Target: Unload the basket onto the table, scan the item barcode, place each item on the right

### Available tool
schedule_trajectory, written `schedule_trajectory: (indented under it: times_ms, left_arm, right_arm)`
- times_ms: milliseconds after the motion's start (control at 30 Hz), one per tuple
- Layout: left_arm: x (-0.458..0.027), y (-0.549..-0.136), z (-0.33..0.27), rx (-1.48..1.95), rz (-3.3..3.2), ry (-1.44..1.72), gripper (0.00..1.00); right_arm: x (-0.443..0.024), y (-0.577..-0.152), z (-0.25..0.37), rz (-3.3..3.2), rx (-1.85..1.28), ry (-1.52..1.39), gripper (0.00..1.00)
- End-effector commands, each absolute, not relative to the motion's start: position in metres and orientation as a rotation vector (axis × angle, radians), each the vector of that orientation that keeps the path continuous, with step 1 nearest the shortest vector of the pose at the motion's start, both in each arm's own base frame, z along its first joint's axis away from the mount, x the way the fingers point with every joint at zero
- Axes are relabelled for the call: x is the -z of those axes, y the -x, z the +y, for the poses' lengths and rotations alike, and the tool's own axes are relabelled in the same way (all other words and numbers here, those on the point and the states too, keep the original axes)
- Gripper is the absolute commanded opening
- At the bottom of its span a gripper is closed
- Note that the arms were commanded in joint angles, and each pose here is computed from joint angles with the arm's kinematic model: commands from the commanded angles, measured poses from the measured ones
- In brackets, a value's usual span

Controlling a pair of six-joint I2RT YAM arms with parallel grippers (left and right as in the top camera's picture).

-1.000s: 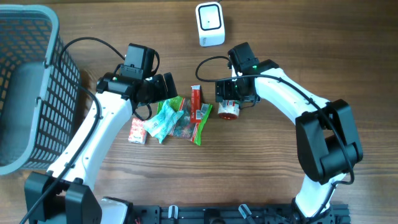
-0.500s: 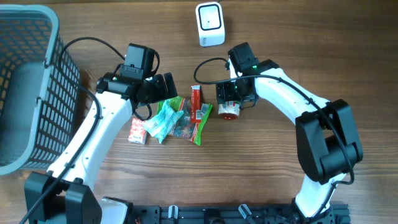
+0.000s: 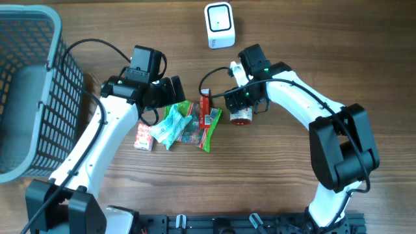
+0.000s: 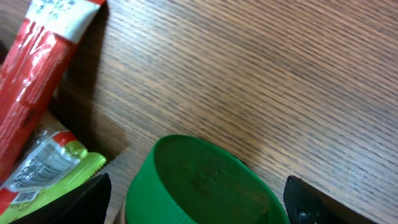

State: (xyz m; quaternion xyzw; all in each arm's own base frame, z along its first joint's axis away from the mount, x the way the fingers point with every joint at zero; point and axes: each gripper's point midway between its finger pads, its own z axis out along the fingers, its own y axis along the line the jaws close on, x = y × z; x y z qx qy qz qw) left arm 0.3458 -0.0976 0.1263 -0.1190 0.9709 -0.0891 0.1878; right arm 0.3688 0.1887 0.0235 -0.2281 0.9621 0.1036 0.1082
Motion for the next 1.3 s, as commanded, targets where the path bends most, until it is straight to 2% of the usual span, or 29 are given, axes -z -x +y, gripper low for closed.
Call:
schedule_trajectory:
  times_ms: [0, 233, 467, 533, 667, 933, 1267]
  left_arm:
    - [-0.132, -0.349, -0.095, 0.234, 2.715, 0.314, 1.0]
    - [-0.132, -0.349, -0.095, 0.234, 2.715, 0.314, 1.0]
    - [-0.132, -0.349, -0.095, 0.234, 2.715, 0.314, 1.0]
    - [-0.132, -0.349, -0.095, 0.234, 2.715, 0.314, 1.0]
    - [-0.132, -0.349, -0.095, 0.234, 2.715, 0.314, 1.0]
    - [-0.132, -0.349, -0.095, 0.234, 2.715, 0.314, 1.0]
    - [-0.132, -0.349, -0.095, 0.234, 2.715, 0.314, 1.0]
  right_arm:
    - [-0.038, -0.377, 0.2, 2.787, -0.357, 0.725, 0.91]
    - [-0.098, -0.407, 0.212, 2.758, -0.395, 0.54, 1.0]
    - [-0.164, -0.428, 0.193, 2.785, -0.436, 0.116, 0.99]
    - [-0.16, -0.423, 0.18, 2.832, -0.422, 0.046, 0.99]
    - [-0.123, -0.397, 0.163, 3.035, -0.348, -0.017, 0.99]
    - [-0.054, -0.376, 0.168, 3.272, -0.343, -0.053, 0.99]
    - [-0.034, -0.373, 0.193, 3.276, -0.343, 0.043, 0.99]
